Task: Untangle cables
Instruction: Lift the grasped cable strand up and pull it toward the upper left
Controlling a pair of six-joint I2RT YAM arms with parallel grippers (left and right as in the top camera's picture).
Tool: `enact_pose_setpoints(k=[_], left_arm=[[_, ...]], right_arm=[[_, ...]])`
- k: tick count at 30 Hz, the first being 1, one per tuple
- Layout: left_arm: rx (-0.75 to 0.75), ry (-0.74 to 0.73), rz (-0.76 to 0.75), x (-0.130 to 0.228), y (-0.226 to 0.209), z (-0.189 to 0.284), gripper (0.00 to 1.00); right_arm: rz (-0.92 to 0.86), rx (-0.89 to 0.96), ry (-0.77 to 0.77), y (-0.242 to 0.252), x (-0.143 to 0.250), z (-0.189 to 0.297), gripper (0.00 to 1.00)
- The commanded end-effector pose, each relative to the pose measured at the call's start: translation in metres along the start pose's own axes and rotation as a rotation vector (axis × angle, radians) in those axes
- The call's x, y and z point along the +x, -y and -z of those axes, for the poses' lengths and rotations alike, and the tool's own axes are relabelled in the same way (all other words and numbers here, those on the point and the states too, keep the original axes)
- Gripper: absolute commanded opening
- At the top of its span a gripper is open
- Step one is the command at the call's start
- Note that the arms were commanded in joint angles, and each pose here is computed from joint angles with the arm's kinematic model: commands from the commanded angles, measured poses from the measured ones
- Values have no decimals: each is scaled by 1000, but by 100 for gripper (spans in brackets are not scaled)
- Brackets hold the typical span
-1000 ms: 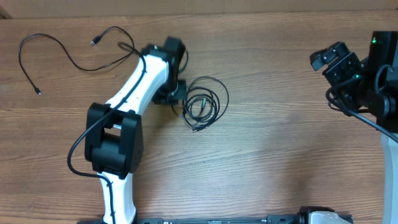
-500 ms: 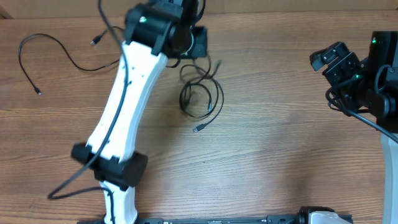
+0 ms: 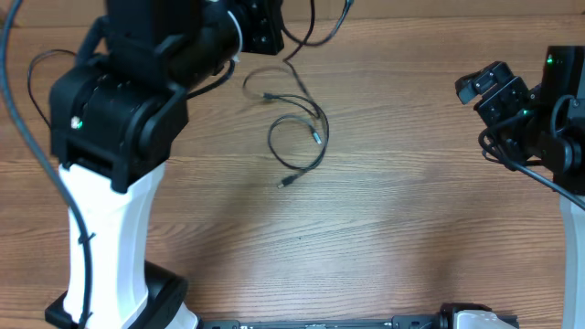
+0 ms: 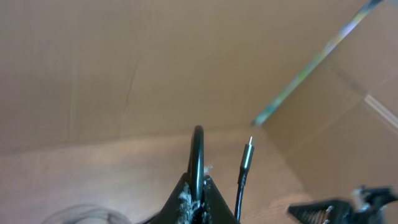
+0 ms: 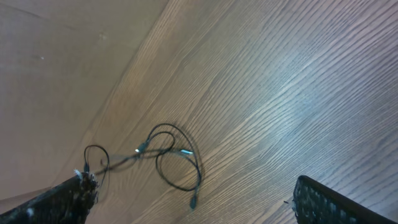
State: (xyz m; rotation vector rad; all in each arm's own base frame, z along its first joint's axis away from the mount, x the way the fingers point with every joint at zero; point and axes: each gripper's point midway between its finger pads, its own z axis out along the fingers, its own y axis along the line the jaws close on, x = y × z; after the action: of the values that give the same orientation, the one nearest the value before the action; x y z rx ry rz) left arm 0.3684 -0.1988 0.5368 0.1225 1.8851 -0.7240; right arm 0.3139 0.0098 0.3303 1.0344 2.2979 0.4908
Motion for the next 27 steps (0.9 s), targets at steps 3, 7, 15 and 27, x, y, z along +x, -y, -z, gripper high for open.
enact_pose_setpoints(k=[3, 7, 15, 27], left_arm=[[99, 197, -21, -47, 29, 48, 4], [158, 357, -47, -81, 48, 86, 4], [346, 701, -113, -143, 96, 174, 4], [290, 804, -131, -159, 90, 191, 4]], right_arm=[[4, -2, 17, 0, -3, 2, 100], [4, -2, 17, 0, -3, 2, 100], [4, -2, 17, 0, -3, 2, 100], [4, -2, 17, 0, -3, 2, 100]])
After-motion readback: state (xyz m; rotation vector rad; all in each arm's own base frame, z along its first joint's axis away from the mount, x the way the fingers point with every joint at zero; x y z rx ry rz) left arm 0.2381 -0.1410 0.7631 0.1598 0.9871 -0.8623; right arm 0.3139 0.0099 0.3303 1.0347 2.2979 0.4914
